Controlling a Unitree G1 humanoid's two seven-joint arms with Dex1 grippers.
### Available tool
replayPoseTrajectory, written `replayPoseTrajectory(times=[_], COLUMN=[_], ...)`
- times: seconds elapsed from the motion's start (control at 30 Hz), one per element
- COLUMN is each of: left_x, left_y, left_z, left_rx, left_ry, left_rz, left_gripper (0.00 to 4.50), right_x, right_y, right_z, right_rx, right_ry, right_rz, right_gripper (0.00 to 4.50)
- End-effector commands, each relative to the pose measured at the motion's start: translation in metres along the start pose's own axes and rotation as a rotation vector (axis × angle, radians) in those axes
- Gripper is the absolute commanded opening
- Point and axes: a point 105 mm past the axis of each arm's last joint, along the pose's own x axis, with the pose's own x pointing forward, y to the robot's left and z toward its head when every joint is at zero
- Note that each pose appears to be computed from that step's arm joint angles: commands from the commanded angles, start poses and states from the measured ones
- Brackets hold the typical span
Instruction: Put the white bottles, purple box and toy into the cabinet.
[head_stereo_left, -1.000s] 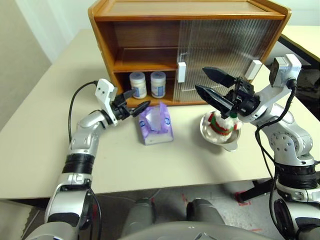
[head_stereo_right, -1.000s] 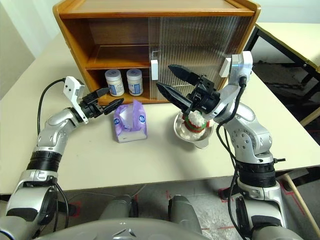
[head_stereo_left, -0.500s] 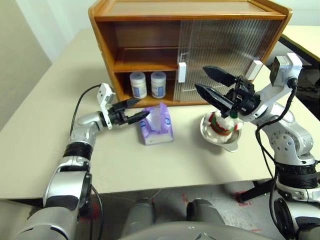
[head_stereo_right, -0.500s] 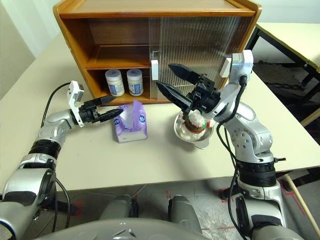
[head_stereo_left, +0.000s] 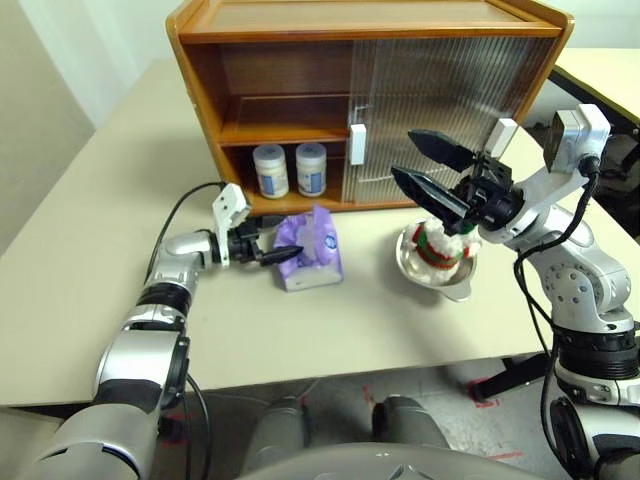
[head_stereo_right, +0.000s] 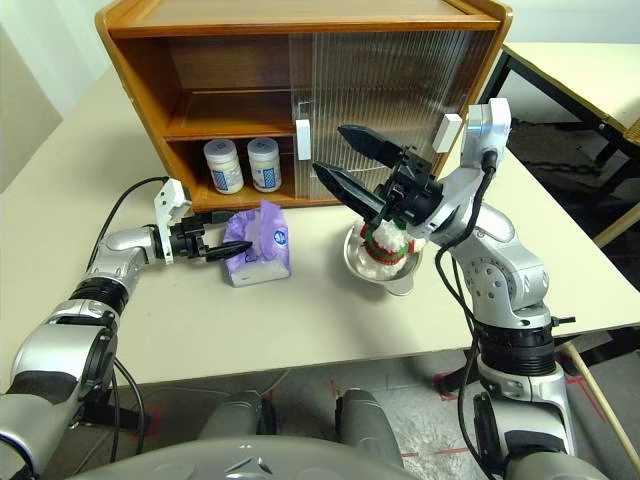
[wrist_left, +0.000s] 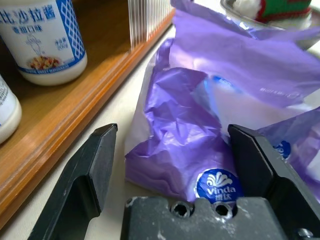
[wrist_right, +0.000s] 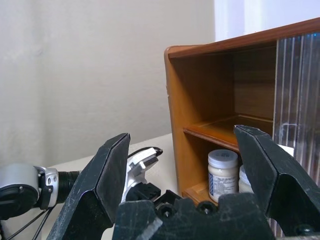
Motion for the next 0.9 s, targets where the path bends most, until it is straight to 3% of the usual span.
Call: replayPoseTrajectory(times=[0.03,0.17,0.27,0.6,0.7,0.9], left_x=[0.003,0.002,-0.002,-0.016,-0.021,-0.03], left_y=[-0.002,0.002,0.007,0.008,0.008,0.009], left_z=[-0.006,-0.005,-0.003,-0.006,0.0,0.042], left_rx=[0.003,-0.004,-0.007,-0.015,-0.02,0.006], left_ry=[0.028,0.023,0.008,-0.007,-0.04,-0.149], left_rz=[0.0,0.026,0.063,0.074,0.062,0.047], left_gripper=[4.48,4.48,3.95,0.14,0.05,0.05], right_x=[-0.001,-0.002,-0.002,0.001,0.002,0.001], right_y=[0.001,0.001,0.001,0.0,0.0,-0.001], right_z=[0.003,0.003,0.003,0.002,0.002,0.0], right_rx=[-0.015,-0.016,-0.016,-0.012,-0.01,-0.005], right_ry=[0.002,0.001,0.002,-0.001,-0.002,0.0], right_rz=[-0.001,-0.004,-0.005,0.001,0.004,0.005], right_gripper=[4.5,4.5,4.5,4.5,4.5,4.5])
